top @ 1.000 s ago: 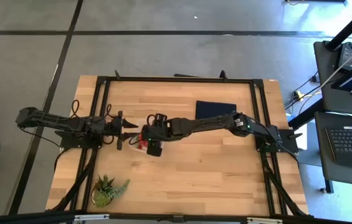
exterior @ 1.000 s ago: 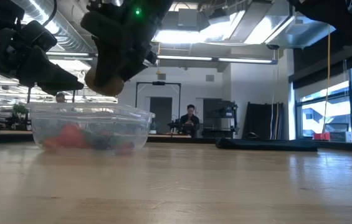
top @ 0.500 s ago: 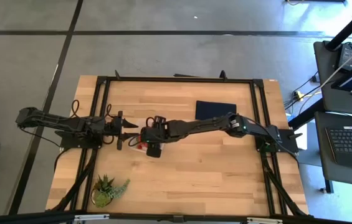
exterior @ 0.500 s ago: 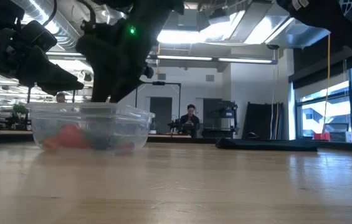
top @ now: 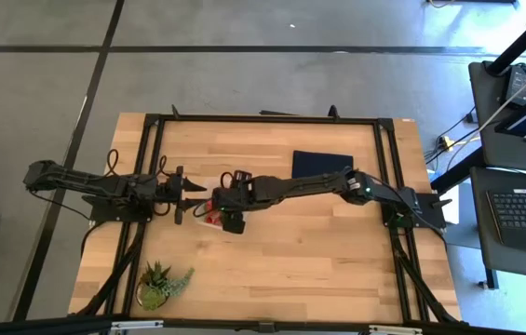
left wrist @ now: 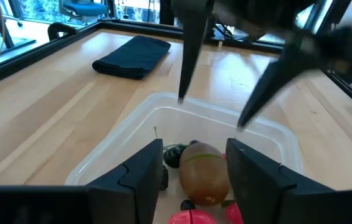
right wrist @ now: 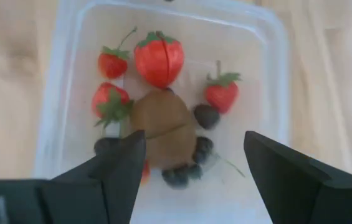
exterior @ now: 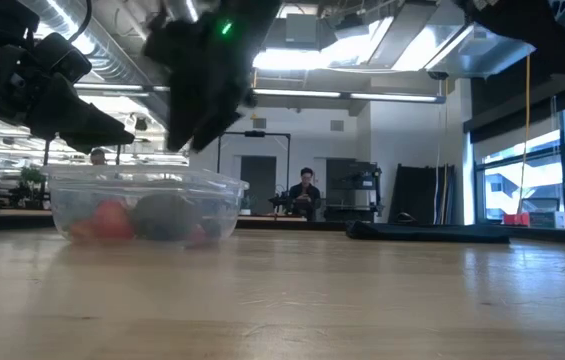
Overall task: Pick and placing Produce into tupperware
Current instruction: Return to home position
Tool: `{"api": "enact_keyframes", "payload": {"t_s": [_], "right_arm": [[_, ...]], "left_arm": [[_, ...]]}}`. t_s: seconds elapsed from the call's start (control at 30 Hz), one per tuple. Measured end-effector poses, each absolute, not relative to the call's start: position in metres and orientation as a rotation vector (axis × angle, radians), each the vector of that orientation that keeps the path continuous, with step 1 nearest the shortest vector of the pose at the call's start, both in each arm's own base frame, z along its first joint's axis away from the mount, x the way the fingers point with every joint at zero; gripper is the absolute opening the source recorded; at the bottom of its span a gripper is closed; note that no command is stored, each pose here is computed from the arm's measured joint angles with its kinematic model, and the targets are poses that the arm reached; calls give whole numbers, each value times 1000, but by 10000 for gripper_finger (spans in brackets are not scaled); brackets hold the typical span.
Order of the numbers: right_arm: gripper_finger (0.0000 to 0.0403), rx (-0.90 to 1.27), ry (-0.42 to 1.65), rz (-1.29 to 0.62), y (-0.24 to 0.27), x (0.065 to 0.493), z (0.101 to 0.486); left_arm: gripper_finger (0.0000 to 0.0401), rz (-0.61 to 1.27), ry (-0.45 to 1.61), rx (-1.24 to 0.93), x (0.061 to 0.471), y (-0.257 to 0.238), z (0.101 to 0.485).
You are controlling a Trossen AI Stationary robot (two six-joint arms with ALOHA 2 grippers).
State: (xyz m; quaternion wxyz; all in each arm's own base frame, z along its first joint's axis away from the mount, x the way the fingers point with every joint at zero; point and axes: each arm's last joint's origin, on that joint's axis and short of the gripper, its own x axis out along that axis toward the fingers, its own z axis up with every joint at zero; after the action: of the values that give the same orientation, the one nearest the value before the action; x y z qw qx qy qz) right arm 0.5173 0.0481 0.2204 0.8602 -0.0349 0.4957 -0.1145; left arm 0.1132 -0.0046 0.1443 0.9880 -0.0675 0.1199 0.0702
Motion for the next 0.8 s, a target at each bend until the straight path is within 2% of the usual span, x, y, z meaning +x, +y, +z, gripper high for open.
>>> {"api": "enact_keyframes", "payload": {"t_s": [0.2,0.33,0.43,0.57,0.67,0.8], "right_arm": [[272,-109,1089,-234,45,484,274],[272,-62,1089,-288,42,460,309],[272,-129,1126,-359,45,436,331],[273,-243,1079,-556,64,401,360],[273,-288,935,-708,80,369,388],[273,-380,843,-704,105,329,402]], "left_arm": [[169,141,241,-135,113,-5,144],[164,140,224,-137,114,-5,146],[161,141,221,-157,114,-5,146],[164,146,220,-193,114,-5,146],[168,145,215,-197,114,-5,146],[171,142,184,-202,114,-5,149]]}}
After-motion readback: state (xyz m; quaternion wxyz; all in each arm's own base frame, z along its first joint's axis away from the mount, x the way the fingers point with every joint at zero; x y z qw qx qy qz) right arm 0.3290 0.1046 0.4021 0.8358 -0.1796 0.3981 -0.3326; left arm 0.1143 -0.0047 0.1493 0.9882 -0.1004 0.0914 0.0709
